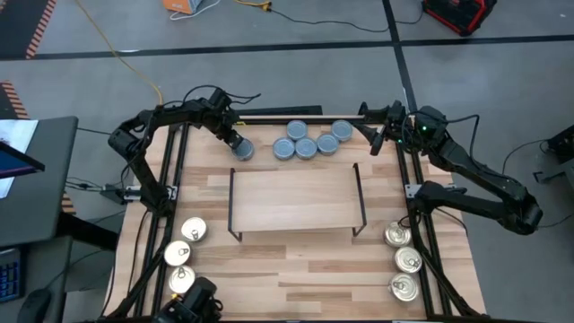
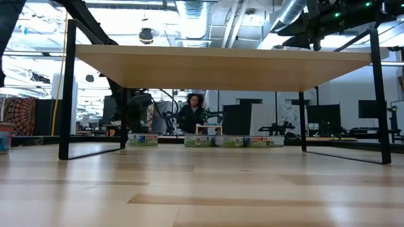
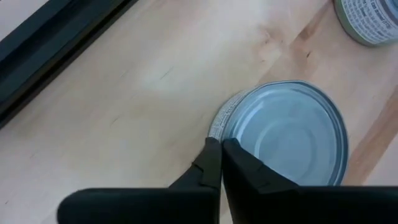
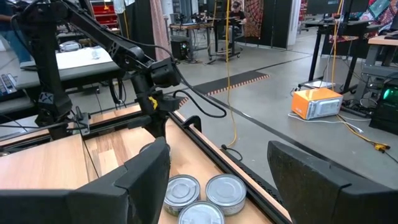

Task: Stack canned seafood by type on shelf
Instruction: Put the green tuna can on the shelf

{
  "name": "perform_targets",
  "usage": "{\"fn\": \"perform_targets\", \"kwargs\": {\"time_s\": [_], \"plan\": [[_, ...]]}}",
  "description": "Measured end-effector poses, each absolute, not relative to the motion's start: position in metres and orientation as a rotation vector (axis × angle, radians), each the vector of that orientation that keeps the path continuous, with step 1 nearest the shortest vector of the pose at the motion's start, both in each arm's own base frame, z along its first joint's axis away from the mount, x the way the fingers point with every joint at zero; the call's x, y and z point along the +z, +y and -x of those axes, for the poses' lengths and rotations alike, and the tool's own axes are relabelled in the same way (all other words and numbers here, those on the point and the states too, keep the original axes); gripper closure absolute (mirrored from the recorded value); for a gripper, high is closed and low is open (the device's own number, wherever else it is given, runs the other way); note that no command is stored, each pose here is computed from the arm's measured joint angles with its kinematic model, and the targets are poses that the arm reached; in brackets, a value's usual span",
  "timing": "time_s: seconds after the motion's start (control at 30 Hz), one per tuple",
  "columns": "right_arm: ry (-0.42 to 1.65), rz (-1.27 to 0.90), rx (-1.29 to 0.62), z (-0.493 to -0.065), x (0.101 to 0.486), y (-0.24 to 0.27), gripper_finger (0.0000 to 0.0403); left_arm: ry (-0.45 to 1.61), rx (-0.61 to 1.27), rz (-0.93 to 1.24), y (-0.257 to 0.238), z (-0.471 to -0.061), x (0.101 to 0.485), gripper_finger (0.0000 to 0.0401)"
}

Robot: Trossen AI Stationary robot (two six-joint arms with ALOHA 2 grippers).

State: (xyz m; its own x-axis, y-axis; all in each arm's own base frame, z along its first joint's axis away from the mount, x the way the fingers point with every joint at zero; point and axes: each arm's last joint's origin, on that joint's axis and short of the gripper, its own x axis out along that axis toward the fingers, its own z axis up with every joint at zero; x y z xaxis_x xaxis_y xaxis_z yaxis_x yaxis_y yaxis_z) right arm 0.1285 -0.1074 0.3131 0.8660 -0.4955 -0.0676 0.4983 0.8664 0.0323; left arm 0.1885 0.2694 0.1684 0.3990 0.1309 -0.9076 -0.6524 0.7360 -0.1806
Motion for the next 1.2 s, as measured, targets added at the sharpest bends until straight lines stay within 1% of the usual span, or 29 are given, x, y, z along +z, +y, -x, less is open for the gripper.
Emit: {"fn": "perform_targets", "kwargs": {"time_s": [0.3,0.43,0.57,0.87,1.03,1.13,1.2], "plan": [[0.057,-0.049,-0.52,-0.128,0.313,-0.107,0.0108,1.091,0.593,0.562,0.272,-0.182,0.167,0.0401],[0.057,-0.049,-0.52,-0.128,0.313,-0.107,0.0108,1.186,0.663,0.541,0.272,-0.176,0.159,0.0401],[0.057,-0.049,-0.52,-0.128,0.313,-0.107,0.0108,1.161,0.655,0.534,0.273,-0.176,0.164,0.0401],[0.057,-0.049,-0.52,-0.128,0.313,-0.107,0.0108,1.193,0.622,0.525,0.269,-0.177,0.163,0.0401],[0.057,-0.049,-0.52,-0.128,0.313,-0.107,0.0108,1.206,0.554,0.413,0.259,-0.186,0.176,0.0401],[0.057,-0.049,-0.52,-0.128,0.313,-0.107,0.0108,1.222,0.569,0.278,0.25,-0.192,0.192,0.0398],[0.057,-0.049,-0.52,-0.128,0.313,-0.107,0.0108,1.236,0.596,0.191,0.242,-0.196,0.203,0.0387]]}}
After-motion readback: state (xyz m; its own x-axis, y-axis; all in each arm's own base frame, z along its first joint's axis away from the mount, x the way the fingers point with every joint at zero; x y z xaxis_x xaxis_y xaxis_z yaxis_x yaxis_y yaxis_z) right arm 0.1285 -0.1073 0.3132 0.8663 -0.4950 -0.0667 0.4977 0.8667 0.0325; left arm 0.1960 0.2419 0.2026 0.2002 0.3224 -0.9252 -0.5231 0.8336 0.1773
